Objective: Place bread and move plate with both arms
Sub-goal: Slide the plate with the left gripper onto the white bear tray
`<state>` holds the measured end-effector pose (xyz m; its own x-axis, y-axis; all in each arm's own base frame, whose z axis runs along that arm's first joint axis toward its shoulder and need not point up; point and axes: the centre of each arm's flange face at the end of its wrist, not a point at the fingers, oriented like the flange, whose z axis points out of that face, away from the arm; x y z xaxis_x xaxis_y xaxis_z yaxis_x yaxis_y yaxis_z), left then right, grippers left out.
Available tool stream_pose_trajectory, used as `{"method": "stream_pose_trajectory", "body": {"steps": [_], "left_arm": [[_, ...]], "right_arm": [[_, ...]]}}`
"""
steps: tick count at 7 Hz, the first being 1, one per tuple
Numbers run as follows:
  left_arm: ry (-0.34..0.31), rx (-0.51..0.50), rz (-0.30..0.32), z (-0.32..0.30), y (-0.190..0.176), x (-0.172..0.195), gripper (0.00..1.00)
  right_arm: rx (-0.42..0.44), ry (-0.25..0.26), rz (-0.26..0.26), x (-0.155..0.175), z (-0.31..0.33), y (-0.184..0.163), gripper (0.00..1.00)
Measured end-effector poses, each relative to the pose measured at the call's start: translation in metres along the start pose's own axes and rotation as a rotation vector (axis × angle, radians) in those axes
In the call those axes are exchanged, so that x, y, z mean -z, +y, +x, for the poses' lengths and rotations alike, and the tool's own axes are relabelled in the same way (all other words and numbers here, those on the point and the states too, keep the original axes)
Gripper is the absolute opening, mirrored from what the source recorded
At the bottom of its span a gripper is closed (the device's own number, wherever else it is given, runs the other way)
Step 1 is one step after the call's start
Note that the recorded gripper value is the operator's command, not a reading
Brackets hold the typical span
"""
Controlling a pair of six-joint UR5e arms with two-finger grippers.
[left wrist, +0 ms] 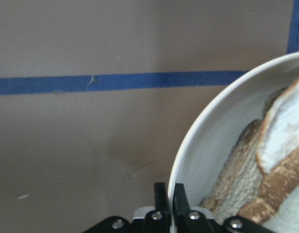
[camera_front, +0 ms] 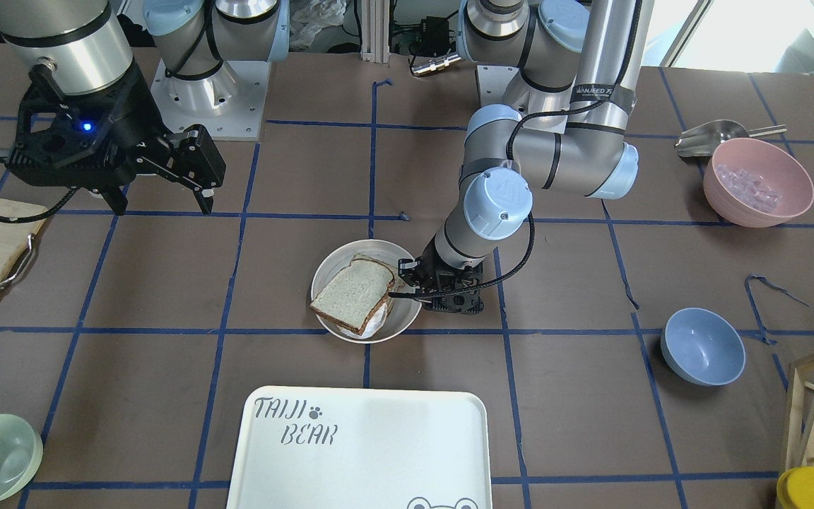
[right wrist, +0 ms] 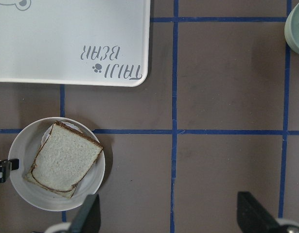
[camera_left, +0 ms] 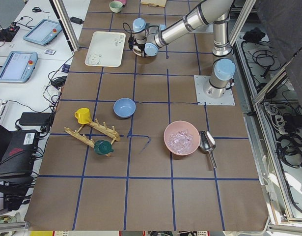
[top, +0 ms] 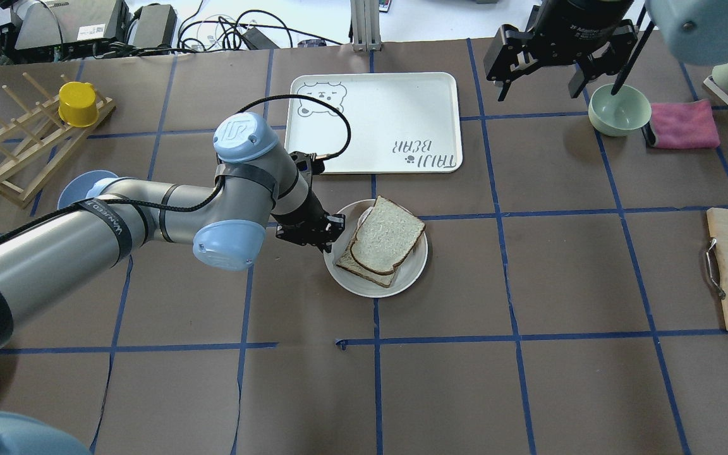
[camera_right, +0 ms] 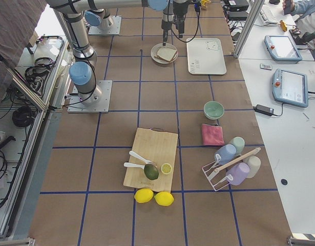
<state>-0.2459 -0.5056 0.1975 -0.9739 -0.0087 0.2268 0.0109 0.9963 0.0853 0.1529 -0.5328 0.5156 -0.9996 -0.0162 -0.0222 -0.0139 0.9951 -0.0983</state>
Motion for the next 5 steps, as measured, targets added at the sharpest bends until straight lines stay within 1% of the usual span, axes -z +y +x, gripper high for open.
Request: {"method": "stream_pose_trajectory", "body": {"steps": [4,5], "left_arm": [[0.101,0.038,0.046,-0.005,-0.017,0.033,0.0],[0.123,0.047,0.066,-0.008,-0.027,0.042,0.0]], "right_arm": [[-0.001,0.003,0.001,0.0,0.001,0.0,1.0],[-0.001,0.003,0.001,0.0,0.001,0.0,1.0]]}}
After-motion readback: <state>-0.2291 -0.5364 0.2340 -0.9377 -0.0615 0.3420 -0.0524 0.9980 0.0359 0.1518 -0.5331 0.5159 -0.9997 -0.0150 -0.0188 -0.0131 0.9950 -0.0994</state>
